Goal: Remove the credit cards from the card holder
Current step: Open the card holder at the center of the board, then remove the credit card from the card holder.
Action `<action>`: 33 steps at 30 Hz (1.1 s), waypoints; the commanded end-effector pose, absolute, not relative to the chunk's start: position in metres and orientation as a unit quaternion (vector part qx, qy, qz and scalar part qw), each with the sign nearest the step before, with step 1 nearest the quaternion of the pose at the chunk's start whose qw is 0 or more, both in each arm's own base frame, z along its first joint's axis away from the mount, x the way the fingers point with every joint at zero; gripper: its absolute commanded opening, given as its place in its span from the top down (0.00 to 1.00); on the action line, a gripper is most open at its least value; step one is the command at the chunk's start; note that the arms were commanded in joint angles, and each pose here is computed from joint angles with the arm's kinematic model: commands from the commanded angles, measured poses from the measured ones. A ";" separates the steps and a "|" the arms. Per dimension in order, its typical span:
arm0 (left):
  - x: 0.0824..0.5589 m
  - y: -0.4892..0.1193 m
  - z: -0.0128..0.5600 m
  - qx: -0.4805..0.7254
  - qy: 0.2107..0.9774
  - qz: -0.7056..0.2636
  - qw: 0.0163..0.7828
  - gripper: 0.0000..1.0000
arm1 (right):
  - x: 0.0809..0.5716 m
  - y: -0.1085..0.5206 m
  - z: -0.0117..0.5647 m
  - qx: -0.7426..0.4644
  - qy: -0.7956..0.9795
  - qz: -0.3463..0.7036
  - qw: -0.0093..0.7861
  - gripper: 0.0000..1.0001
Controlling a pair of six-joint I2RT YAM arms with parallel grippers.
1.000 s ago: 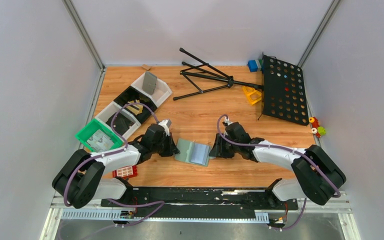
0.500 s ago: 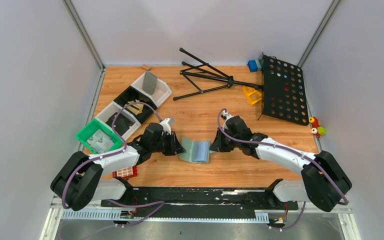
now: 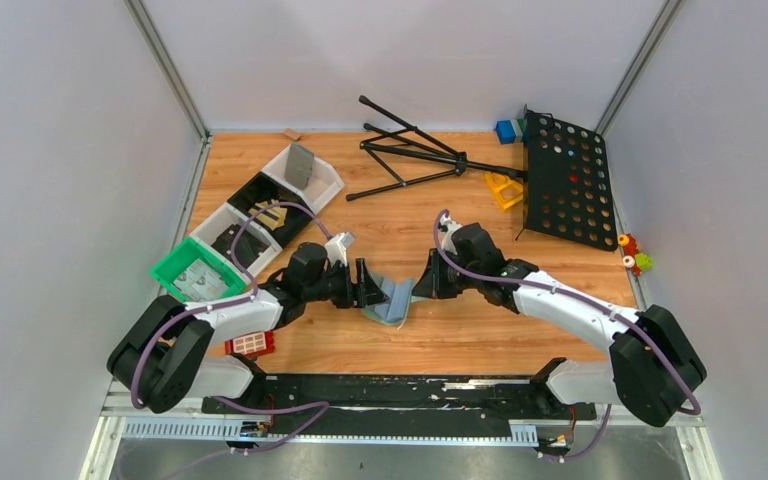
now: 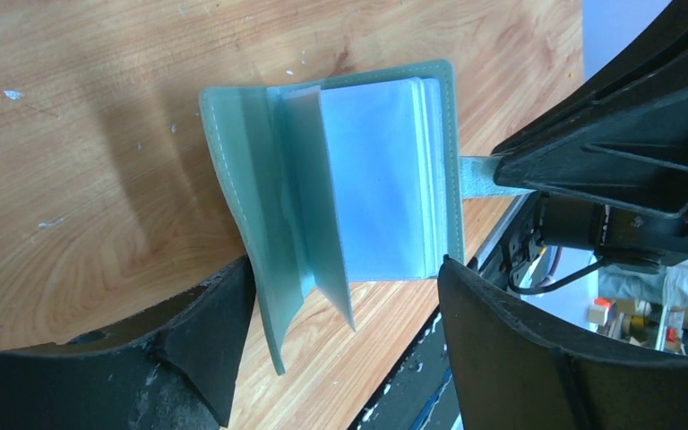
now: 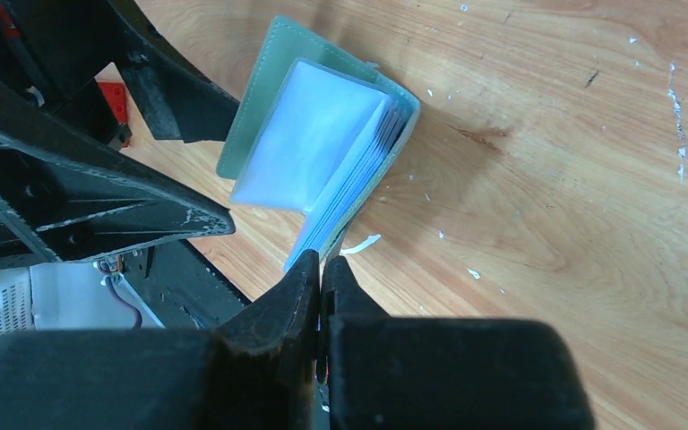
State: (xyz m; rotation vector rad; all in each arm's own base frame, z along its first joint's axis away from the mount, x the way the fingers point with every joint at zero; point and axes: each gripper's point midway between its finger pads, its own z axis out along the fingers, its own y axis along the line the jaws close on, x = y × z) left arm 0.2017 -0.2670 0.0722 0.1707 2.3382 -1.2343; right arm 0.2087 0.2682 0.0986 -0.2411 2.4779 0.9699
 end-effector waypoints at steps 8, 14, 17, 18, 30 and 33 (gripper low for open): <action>0.214 -0.265 0.066 0.081 0.877 -0.407 0.242 0.54 | 0.217 0.281 0.116 -0.109 0.890 0.369 0.246 1.00; 0.214 -0.262 0.056 0.064 0.880 -0.404 0.241 0.93 | 0.215 0.292 0.116 -0.108 0.874 0.408 0.242 0.99; 0.213 -0.256 0.050 0.052 0.885 -0.393 0.243 0.99 | 0.215 0.301 0.118 -0.112 0.865 0.429 0.235 0.99; 0.213 -0.255 0.049 0.048 0.886 -0.391 0.245 0.99 | 0.215 0.303 0.118 -0.114 0.863 0.433 0.232 0.99; 0.211 -0.240 0.048 0.003 0.879 -0.386 0.281 1.00 | 0.214 0.279 0.099 -0.060 0.876 0.410 0.247 0.44; 0.212 -0.241 0.059 0.001 0.868 -0.401 0.292 1.00 | 0.210 0.277 0.090 -0.056 0.883 0.404 0.234 0.34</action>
